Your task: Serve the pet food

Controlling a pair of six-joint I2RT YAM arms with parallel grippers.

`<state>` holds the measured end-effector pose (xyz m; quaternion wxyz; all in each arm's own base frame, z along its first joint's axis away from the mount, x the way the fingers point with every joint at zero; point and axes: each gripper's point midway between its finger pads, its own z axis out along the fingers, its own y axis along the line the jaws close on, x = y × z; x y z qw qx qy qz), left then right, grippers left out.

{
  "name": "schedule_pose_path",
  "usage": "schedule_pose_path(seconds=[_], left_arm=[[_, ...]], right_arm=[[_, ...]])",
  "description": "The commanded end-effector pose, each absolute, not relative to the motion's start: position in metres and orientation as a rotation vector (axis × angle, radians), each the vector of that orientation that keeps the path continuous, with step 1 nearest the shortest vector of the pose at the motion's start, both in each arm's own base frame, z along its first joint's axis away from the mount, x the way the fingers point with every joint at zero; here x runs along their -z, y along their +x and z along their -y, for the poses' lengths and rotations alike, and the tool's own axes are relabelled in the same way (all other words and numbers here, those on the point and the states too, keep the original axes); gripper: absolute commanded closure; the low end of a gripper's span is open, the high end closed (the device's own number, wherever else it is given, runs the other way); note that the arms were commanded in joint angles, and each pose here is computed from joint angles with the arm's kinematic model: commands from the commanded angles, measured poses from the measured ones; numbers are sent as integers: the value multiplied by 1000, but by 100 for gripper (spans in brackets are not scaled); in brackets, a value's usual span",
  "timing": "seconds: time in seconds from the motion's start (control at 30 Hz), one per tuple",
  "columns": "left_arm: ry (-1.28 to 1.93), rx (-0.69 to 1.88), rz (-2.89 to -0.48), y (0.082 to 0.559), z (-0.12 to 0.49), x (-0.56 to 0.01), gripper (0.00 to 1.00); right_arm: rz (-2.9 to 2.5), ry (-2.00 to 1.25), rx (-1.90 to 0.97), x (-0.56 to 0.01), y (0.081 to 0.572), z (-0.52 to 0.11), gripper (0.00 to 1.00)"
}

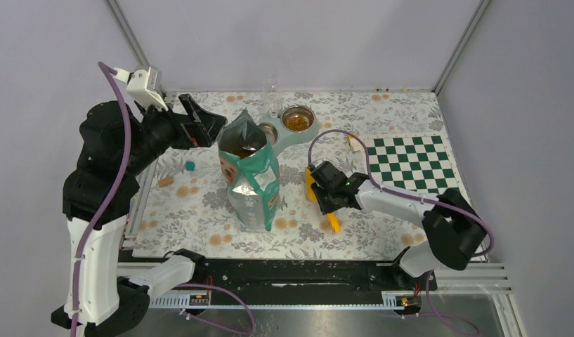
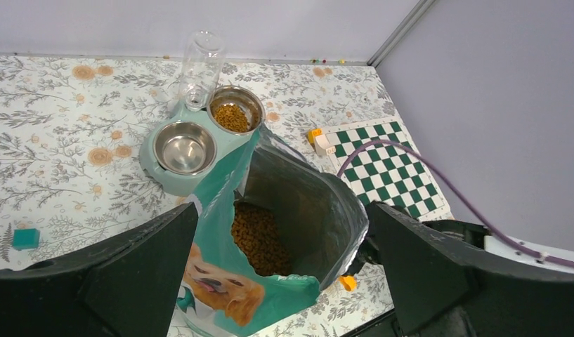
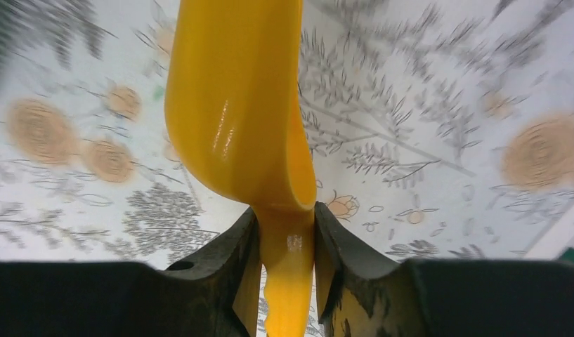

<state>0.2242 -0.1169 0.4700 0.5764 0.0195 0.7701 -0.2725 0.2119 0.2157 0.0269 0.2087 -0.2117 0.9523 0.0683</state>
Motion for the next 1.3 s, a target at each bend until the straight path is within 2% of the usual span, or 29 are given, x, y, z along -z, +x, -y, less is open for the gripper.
schedule_pose_path(seconds=[0.0, 0.2, 0.5, 0.8, 1.03, 1.27], left_arm=[[63, 705, -1729, 225, 126, -490, 1], [86, 801, -1718, 226, 141, -496, 1], [70, 1070, -1687, 239, 177, -513, 5], [28, 1247, -1628, 254, 197, -536, 4], [63, 1282, -1643, 256, 208, -529, 4], [79, 1285, -1695, 265, 216, -514, 12]], right_arm=[[-2362, -580, -240, -128, 253, -235, 100], [-2006, -663, -319, -245, 274, -246, 100], [-1529, -834, -216, -395, 289, -250, 100], [-1147, -1060, 286, -450, 314, -247, 100], [-939, -1114, 513, -482, 320, -248, 100], [-777, -1208, 684, -491, 320, -259, 100]])
